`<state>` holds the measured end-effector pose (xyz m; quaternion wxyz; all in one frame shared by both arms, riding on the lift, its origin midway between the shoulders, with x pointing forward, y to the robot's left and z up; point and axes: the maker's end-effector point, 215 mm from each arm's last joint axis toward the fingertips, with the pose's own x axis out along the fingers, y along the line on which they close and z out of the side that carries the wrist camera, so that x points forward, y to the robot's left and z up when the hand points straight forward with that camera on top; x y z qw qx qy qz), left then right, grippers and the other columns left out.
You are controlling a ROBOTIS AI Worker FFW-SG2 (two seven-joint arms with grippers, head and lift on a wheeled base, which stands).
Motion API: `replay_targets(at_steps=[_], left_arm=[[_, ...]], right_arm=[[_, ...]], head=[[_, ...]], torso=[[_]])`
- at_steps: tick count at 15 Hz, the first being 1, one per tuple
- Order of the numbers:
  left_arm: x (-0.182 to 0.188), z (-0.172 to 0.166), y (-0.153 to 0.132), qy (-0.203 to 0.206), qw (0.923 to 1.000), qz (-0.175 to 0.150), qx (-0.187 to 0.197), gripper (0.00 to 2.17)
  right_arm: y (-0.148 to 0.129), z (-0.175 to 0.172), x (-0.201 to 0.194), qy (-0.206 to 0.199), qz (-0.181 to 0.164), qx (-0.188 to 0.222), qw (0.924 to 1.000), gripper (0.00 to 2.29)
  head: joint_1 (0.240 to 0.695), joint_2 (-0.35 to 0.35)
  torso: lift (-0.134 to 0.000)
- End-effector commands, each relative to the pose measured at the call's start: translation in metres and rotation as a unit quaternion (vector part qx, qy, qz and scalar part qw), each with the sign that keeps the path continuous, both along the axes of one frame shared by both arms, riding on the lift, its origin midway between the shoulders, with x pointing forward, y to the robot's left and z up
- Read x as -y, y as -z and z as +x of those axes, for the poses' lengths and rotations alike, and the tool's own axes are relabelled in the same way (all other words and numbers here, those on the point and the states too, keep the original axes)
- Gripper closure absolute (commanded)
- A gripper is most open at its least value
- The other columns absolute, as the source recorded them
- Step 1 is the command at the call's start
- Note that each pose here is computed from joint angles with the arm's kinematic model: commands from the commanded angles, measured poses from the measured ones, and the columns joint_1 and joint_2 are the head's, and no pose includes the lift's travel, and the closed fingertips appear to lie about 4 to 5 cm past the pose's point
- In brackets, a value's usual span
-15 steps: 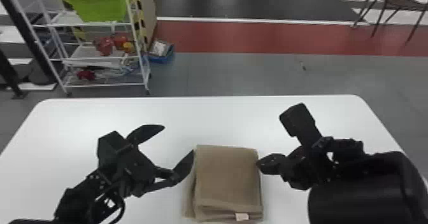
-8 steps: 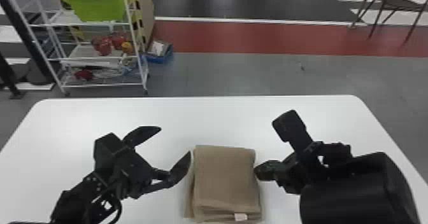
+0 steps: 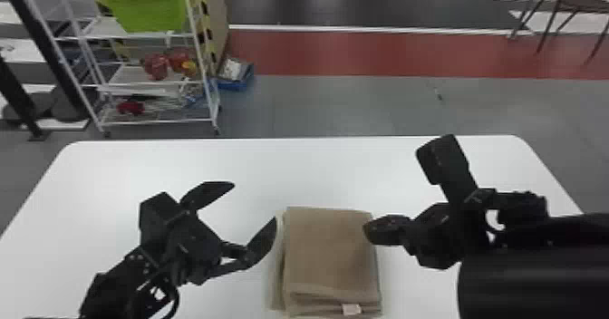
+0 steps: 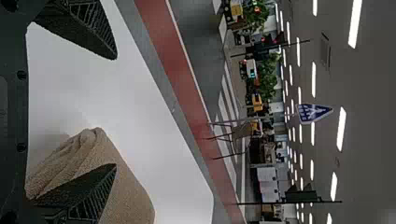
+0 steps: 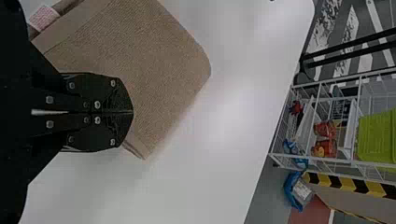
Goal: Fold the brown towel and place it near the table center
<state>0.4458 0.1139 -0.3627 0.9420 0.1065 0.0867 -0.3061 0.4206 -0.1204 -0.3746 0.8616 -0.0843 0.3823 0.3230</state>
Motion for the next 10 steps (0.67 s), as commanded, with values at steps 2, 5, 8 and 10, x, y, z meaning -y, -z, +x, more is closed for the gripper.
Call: replay_targets(at_steps=[2, 5, 8, 10], left_arm=[[0.000, -0.002, 0.001, -0.002, 1.0000, -0.002, -0.001, 0.05], [-0.003, -0.003, 0.003, -0.004, 1.0000, -0.001, -0.002, 0.05], [0.000, -0.004, 0.004, -0.003, 1.0000, -0.002, -0.003, 0.05], [-0.003, -0.006, 0.005, -0.006, 1.0000, 0.000, -0.004, 0.05]], right_arm=[[0.002, 0.003, -0.005, 0.009, 0.004, -0.010, 0.9999, 2.26], [0.028, 0.010, 0.005, 0.029, -0.028, -0.017, 0.9990, 2.26], [0.062, 0.018, 0.007, 0.035, -0.058, -0.035, 0.9971, 2.26], [0.068, 0.018, 0.006, 0.030, -0.065, -0.037, 0.9967, 2.26]], head=[[0.695, -0.006], [0.695, -0.004], [0.695, -0.018], [0.695, -0.019]], torso=[[-0.122], [-0.122], [-0.122], [-0.122]])
